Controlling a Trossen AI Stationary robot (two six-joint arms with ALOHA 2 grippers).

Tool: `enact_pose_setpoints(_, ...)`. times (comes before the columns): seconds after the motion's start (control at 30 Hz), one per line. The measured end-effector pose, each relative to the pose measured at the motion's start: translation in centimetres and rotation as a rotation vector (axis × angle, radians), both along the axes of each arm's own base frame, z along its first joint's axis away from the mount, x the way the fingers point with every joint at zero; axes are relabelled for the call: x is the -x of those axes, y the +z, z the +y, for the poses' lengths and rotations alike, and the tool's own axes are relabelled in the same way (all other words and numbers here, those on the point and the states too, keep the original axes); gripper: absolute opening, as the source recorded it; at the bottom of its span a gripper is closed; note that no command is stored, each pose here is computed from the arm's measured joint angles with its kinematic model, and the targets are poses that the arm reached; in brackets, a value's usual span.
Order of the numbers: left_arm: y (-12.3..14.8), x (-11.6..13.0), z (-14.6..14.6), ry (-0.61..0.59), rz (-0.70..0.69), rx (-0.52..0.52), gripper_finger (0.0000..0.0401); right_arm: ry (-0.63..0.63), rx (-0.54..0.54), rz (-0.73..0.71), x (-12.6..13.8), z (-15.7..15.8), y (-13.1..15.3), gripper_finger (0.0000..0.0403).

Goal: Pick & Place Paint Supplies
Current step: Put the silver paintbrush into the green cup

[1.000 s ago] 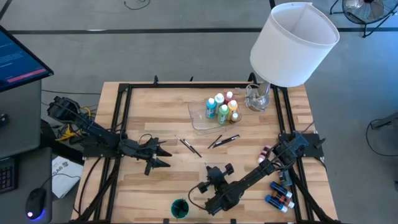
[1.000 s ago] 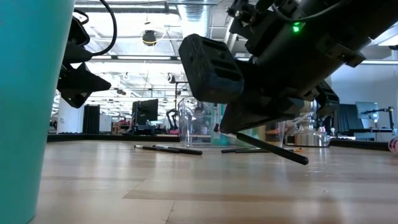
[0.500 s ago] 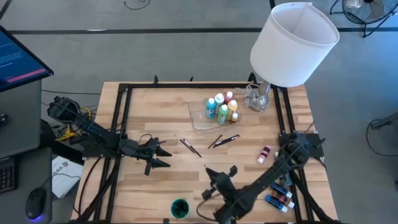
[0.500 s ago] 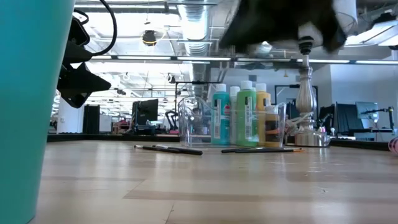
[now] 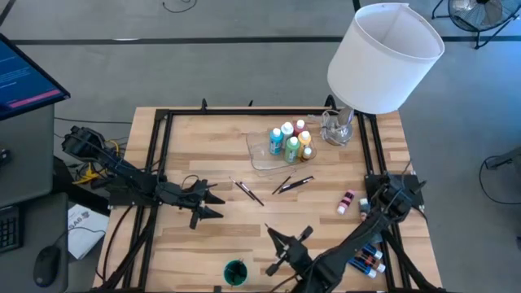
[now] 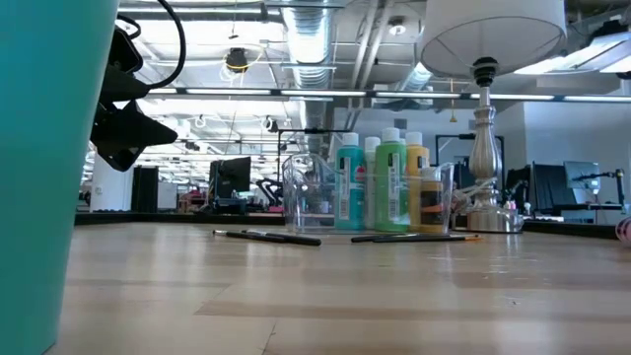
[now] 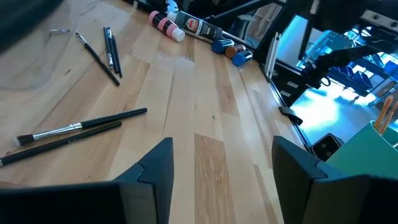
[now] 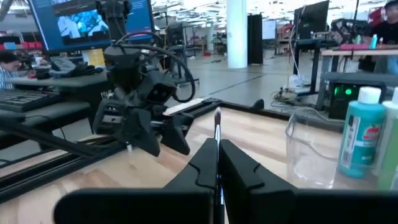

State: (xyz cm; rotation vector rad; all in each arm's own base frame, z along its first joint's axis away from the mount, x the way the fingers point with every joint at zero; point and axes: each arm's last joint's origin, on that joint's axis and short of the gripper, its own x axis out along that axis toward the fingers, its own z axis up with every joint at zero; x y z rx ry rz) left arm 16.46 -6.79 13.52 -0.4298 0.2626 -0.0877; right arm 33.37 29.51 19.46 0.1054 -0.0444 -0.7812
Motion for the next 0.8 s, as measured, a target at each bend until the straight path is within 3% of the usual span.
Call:
enact_pose_setpoints(0.27,0.0,0.0,0.0,0.000,-0.002,-0.011,0.0163,0.004,0.050,0.053,-0.9,1.0,1.0,0.0000)
enact_pose_setpoints(0.8,0.0,0.0,0.0,0.000,-0.002,-0.011,0.0163,0.097,-0.020,0.076,-2.1,1.6,2.0,0.0000)
